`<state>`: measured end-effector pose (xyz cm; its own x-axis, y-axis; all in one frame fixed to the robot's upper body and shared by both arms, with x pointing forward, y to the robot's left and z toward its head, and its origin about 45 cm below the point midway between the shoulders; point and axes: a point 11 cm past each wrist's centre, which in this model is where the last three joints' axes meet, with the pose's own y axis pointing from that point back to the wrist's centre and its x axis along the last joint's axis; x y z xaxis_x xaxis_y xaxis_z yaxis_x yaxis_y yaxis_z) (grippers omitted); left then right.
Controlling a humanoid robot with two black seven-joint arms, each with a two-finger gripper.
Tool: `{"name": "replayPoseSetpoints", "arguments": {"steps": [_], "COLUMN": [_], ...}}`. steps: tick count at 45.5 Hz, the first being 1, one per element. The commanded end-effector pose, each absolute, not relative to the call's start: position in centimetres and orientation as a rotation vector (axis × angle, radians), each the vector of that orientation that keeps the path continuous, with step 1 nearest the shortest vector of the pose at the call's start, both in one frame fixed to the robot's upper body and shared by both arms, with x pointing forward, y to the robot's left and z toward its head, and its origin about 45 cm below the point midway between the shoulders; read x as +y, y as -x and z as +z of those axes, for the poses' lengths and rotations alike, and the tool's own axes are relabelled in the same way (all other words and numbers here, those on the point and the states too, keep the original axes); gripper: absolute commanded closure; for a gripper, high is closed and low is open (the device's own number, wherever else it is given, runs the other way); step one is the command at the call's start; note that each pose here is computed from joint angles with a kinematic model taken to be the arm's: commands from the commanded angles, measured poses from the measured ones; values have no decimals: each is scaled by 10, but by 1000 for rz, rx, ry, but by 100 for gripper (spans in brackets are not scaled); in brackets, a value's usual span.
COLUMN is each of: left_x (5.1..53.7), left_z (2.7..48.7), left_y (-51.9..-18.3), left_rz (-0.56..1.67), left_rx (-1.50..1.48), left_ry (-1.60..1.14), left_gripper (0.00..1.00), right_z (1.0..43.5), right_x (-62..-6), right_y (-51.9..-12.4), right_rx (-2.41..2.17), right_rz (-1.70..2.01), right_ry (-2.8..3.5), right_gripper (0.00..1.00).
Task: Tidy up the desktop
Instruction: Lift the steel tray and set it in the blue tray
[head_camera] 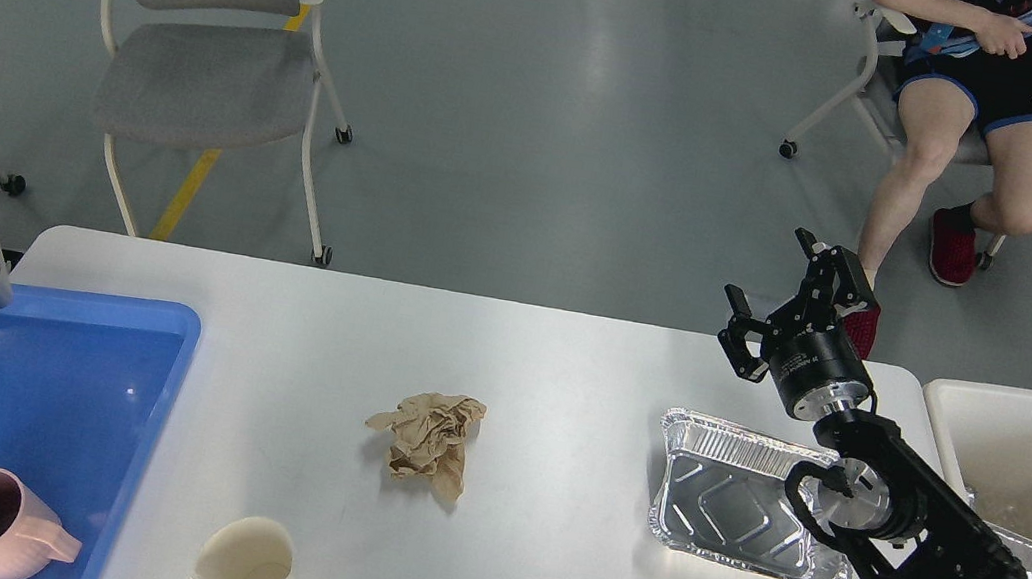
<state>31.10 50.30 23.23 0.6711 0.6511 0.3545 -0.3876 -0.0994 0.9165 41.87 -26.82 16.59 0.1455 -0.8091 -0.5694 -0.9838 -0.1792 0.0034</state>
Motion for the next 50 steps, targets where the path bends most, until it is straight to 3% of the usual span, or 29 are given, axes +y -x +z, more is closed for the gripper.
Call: {"name": "replayPoseSetpoints", "arguments": {"steps": [1,12,22,29,40,45,50], "left_x": [499,477,470,472,476,476,462], "left_z": [183,108,88,89,92,103,127], "left_y": [-314,-310,-307,-310,-309,-312,-316], "left_rz": [903,920,929,971,997,995,955], "left_rx": [322,438,473,462,486,476,402], "left_ry": [-1431,-1447,-1451,-1446,-1424,-1382,-1315], "left_gripper": [100,100,99,63,19,11,11], "right_z": [164,162,162,163,163,164,163], "right_x": [-269,-270,-271,-271,-271,-271,-271], "right_y": [-418,-416,-416,-416,-417,-417,-417], "right_rx": [1721,1728,1730,1729,1730,1726,1730], "right_rz": [649,652,653,651,648,649,648], "right_ry": [2058,2056,2058,2058,2057,2059,2057], "right_gripper": [0,0,0,0,0,0,0]}}
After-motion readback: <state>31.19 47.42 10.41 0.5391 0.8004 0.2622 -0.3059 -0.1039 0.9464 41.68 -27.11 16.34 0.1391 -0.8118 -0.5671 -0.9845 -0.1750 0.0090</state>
